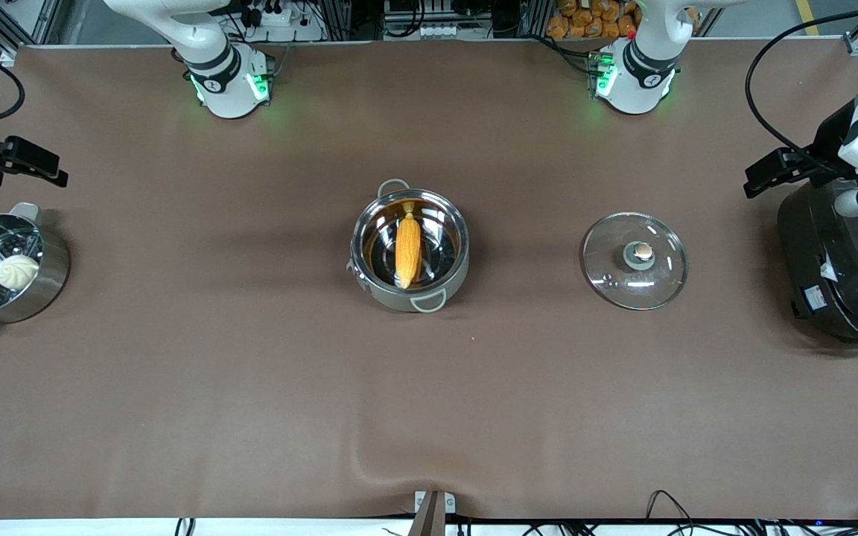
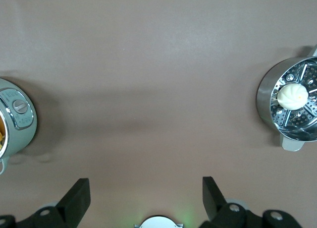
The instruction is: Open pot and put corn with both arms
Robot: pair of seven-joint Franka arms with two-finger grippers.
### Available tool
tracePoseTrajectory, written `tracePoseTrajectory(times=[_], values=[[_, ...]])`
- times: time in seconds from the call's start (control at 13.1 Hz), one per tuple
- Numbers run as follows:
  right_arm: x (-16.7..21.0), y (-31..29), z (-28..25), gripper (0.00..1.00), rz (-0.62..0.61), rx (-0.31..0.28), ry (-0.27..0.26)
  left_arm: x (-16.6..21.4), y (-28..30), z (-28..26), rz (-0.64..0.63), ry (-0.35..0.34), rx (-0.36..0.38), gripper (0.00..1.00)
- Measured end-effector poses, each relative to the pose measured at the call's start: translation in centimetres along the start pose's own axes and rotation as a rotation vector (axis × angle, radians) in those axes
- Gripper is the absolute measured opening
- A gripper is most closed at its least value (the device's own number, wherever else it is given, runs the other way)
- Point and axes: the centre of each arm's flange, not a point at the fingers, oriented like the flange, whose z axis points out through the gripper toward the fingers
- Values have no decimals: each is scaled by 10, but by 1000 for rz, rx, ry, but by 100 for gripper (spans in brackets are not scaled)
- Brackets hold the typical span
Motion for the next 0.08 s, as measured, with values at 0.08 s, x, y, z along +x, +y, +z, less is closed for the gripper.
tracePoseTrajectory(times=[0.08], values=[[0, 0, 0, 100, 0, 0, 0, 0, 0, 0, 0, 0, 0, 100]])
